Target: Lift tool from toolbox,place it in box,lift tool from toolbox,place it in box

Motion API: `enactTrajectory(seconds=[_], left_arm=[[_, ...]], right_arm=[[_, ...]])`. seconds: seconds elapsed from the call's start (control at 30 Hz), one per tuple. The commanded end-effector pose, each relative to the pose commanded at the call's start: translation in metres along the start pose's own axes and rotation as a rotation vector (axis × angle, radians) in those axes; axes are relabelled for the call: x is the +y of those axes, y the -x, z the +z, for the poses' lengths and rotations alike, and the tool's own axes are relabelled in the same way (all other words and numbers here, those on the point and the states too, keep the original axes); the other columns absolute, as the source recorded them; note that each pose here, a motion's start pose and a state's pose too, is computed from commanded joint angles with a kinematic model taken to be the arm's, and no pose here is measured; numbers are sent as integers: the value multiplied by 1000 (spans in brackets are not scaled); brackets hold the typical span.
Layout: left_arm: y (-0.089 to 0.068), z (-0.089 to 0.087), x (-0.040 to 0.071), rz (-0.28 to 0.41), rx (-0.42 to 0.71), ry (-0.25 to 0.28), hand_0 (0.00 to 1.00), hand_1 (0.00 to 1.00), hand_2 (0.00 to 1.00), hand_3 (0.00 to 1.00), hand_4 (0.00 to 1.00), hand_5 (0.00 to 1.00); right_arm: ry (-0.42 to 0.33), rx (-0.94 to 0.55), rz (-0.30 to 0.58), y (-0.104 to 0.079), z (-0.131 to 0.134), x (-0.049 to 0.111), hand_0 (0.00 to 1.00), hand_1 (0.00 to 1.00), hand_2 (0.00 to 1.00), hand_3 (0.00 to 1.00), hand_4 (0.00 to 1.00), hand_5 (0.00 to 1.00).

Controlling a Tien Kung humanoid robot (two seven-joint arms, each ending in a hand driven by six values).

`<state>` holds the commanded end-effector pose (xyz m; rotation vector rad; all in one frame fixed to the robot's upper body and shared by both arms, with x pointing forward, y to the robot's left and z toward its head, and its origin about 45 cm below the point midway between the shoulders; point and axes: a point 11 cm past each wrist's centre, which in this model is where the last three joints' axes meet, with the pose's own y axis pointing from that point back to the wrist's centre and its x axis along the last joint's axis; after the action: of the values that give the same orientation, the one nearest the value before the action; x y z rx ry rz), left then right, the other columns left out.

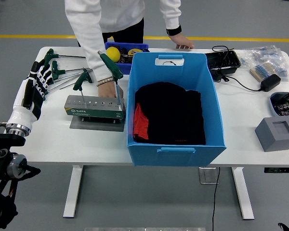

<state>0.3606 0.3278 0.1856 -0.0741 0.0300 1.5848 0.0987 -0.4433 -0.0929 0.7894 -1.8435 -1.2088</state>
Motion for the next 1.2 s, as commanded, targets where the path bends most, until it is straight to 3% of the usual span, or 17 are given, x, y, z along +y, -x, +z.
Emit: enactTrajectory(seconds=[0.2,0.23,0.33,0.4,0.43,0.53,0.6,0.63,0.8,0.97,1.03,1.2], left_arm=[[-1,11,-1,9,-116,34,977,998,998,998,925,998],[-1,14,-2,10,-149,43,998,998,998,998,998,881],[6,33,-6,11,-289,89,998,998,998,998,998,881],[16,44,-10,-19,-409,122,998,998,998,998,998,881],[23,52,-14,-48,-467,146,998,998,998,998,998,710],[43,67,-23,-136,-632,197,998,998,998,998,998,710],[64,80,-33,-233,-783,236,998,998,998,998,998,710],[74,85,-39,-283,-862,245,998,998,998,998,998,633],[112,89,-57,-443,-1196,223,998,998,998,998,998,633],[139,88,-69,-496,-1435,243,998,998,998,998,998,612],[146,90,-74,-498,-1461,262,998,995,972,940,998,594],[149,92,-87,-483,-1503,262,998,995,972,940,998,594]], right_arm=[[4,4,2,0,2,0,699,660,707,560,785,675],[4,4,2,0,2,0,699,660,707,560,785,675],[7,6,3,-1,3,0,699,660,707,560,785,675],[8,6,3,-1,4,0,699,660,707,560,785,675],[9,7,3,-1,4,0,701,660,708,560,786,675],[11,7,4,-2,5,-1,701,660,708,560,786,675],[11,7,5,-2,5,-1,701,660,708,560,786,675],[11,7,5,-2,4,-1,701,660,707,560,786,675],[7,0,6,-4,2,0,701,660,707,560,786,675],[3,-3,9,-5,0,0,704,660,707,560,786,674],[1,-2,9,-6,-2,0,705,659,707,561,786,674],[0,-4,10,-7,-2,0,705,659,707,561,786,674]])
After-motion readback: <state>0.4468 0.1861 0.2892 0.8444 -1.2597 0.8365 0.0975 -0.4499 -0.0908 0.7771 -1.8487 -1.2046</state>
